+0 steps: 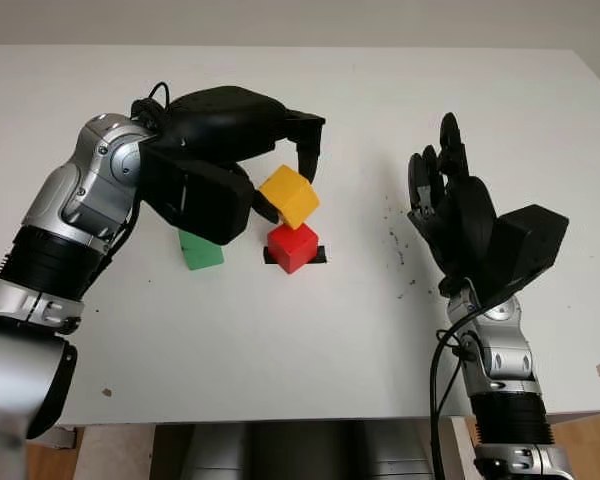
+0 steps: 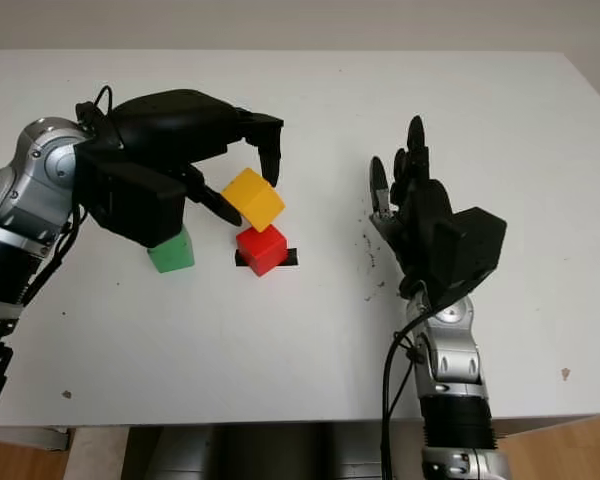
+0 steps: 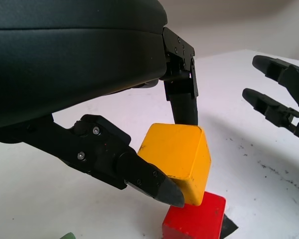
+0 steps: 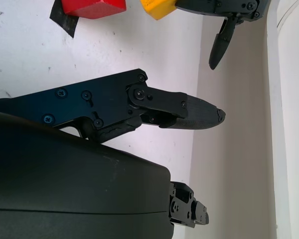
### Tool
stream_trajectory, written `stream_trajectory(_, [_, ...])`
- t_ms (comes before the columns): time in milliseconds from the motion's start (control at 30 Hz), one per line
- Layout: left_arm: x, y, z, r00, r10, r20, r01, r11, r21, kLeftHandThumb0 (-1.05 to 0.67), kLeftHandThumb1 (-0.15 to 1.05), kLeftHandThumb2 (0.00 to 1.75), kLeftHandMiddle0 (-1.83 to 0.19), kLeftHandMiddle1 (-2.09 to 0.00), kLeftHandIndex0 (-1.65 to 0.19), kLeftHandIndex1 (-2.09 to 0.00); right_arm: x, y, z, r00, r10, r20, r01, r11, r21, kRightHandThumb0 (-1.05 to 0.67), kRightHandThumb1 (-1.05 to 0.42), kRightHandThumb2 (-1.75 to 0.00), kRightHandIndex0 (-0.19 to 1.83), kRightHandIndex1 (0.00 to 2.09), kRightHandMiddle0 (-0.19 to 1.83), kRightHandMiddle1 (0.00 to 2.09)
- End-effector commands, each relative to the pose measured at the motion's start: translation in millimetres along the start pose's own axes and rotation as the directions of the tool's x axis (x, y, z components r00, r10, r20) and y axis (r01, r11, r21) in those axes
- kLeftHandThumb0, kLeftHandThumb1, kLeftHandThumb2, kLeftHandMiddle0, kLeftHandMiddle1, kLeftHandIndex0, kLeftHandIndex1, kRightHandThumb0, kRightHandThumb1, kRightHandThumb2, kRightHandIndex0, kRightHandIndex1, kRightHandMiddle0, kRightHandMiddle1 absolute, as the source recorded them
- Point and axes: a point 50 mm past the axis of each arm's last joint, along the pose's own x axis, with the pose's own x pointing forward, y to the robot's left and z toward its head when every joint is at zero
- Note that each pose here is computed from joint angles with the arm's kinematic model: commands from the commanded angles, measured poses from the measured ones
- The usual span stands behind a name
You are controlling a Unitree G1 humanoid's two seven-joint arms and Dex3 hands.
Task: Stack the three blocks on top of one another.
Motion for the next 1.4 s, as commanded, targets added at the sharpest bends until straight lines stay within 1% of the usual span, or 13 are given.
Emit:
stream_trajectory(0, [0.9, 12.7, 3.3, 1.0, 0.011, 0.022, -0.011, 0.999, 0.034, -0.34, 0.95, 0.06, -0.23, -0.06, -0.4, -1.51, -2, 0, 1.8, 1.0, -0.005, 0.008, 0.005, 1.0, 0.004, -0.6, -1.05, -0.54, -0.14, 0.05, -0.13, 0.06])
stream_trajectory(133, [2.3, 14.3, 4.1, 0.999, -0.029, 0.043, 0.027, 0.998, 0.057, -0.34, 0.96, 0.06, -0.23, -0.06, -0.39, -1.51, -2, 1, 1.9, 1.0, -0.01, 0.005, 0.01, 1.0, 0.0, -0.61, -1.05, -0.53, -0.13, 0.06, -0.12, 0.06])
stream_trajectory(433, [5.8, 21.3, 9.7, 0.993, -0.104, 0.048, 0.098, 0.989, 0.108, -0.39, 0.95, 0.05, -0.22, -0.05, -0.37, -1.57, -2, 4, 1.2, 1.0, -0.01, -0.001, 0.01, 1.0, -0.007, -0.61, -1.05, -0.54, -0.14, 0.05, -0.13, 0.06])
stream_trajectory(667, [7.1, 23.6, 11.2, 0.992, -0.114, 0.052, 0.109, 0.989, 0.103, -0.39, 0.94, 0.05, -0.23, -0.06, -0.38, -1.56, -4, 4, 0.7, 1.0, -0.015, -0.009, 0.015, 1.0, -0.006, -0.61, -1.05, -0.54, -0.15, 0.05, -0.13, 0.06])
stream_trajectory(1067, [12.0, 18.8, 11.9, 0.988, -0.147, 0.042, 0.142, 0.985, 0.098, -0.39, 0.94, 0.05, -0.21, -0.05, -0.4, -1.48, -7, 6, 0.3, 1.0, -0.017, -0.008, 0.017, 1.0, -0.014, -0.61, -1.05, -0.56, -0.15, 0.05, -0.14, 0.05])
stream_trajectory(1367, [14.4, 15.0, 10.9, 0.985, -0.165, 0.041, 0.162, 0.985, 0.056, -0.39, 0.95, 0.06, -0.21, -0.05, -0.39, -1.45, -7, 7, -2.6, 1.0, -0.01, -0.013, 0.01, 1.0, -0.014, -0.61, -1.05, -0.57, -0.16, 0.05, -0.16, 0.04])
